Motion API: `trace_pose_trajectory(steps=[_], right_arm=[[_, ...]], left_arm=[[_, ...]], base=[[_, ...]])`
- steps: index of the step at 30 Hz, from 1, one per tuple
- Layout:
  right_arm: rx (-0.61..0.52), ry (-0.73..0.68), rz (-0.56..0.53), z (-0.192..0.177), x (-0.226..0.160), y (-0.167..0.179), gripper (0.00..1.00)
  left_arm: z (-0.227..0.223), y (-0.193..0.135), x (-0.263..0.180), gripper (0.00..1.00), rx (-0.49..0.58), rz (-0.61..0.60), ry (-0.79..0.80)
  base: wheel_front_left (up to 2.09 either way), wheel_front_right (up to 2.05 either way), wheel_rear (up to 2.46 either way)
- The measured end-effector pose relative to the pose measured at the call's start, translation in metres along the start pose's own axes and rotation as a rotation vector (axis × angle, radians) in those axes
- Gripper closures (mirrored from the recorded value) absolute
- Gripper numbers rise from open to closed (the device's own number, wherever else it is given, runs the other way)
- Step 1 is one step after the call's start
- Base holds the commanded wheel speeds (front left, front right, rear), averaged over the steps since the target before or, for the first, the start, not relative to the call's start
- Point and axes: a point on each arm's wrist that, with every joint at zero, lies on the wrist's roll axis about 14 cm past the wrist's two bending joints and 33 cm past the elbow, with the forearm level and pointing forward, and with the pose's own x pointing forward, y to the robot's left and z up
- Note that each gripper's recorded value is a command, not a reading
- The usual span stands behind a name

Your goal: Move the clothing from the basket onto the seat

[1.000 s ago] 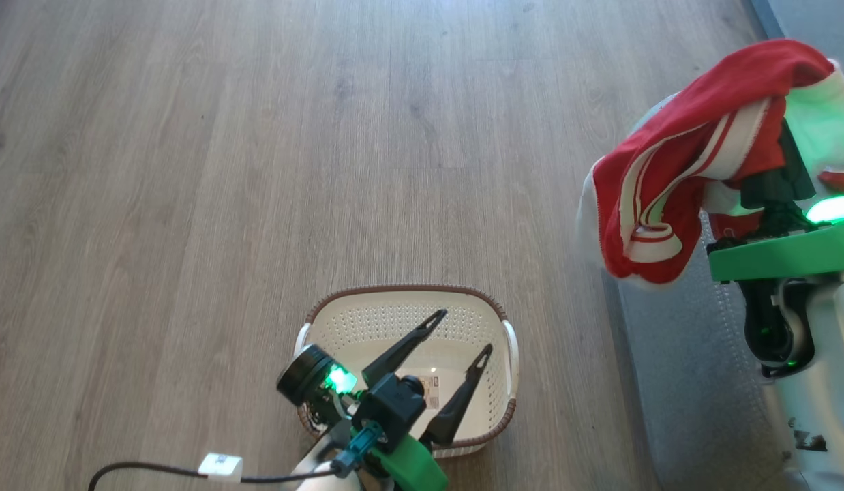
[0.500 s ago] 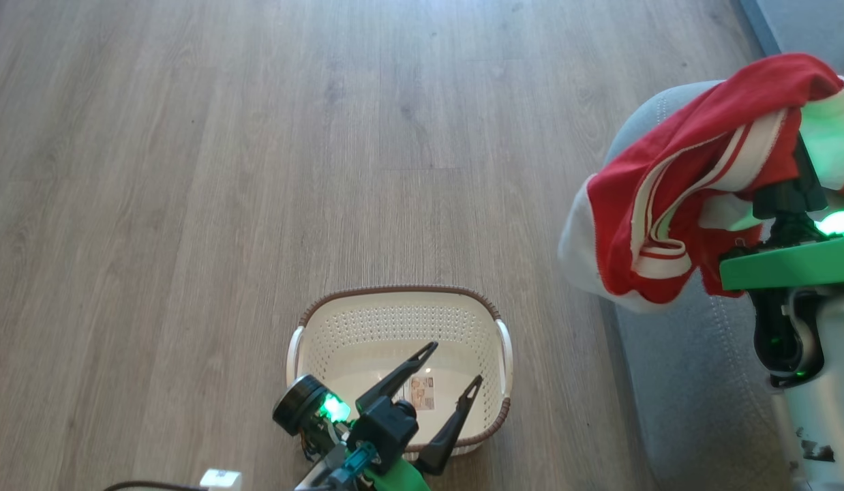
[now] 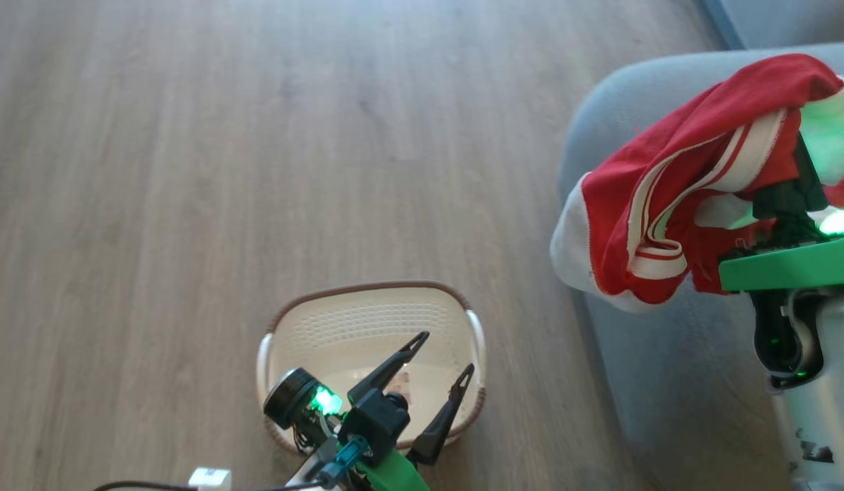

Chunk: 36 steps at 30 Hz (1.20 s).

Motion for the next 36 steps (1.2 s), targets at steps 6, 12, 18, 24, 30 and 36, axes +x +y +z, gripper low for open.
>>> trace_pose_trajectory(steps=[6, 12, 18, 24, 30, 36], right_arm=[[-0.057, -0.021, -0.089, 0.018, -0.016, -0.034, 1.00], [-0.128, -0.050, -0.210, 0.043, -0.039, -0.075, 1.00], [-0.197, -0.081, -0.337, 0.070, -0.069, -0.112, 1.00], [-0.246, -0.113, -0.434, 0.095, -0.098, -0.133, 1.00], [-0.269, -0.131, -0.500, 0.108, -0.117, -0.145, 1.00], [-0.266, -0.139, -0.512, 0.109, -0.119, -0.148, 1.00]], left_arm=[[-0.004, -0.024, 0.019, 0.00, -0.028, -0.104, 0.000], [-0.010, -0.051, 0.039, 0.00, -0.041, -0.219, 0.001], [-0.006, -0.075, 0.058, 0.00, -0.059, -0.320, -0.024], [-0.008, -0.101, 0.063, 0.00, -0.080, -0.414, -0.025], [-0.010, -0.120, 0.063, 0.00, -0.091, -0.480, -0.022], [-0.009, -0.118, 0.060, 0.00, -0.083, -0.470, -0.023]], base=[[0.00, 0.00, 0.00], [0.00, 0.00, 0.00], [0.00, 0.00, 0.00], [0.00, 0.00, 0.00], [0.00, 0.00, 0.00], [0.00, 0.00, 0.00]])
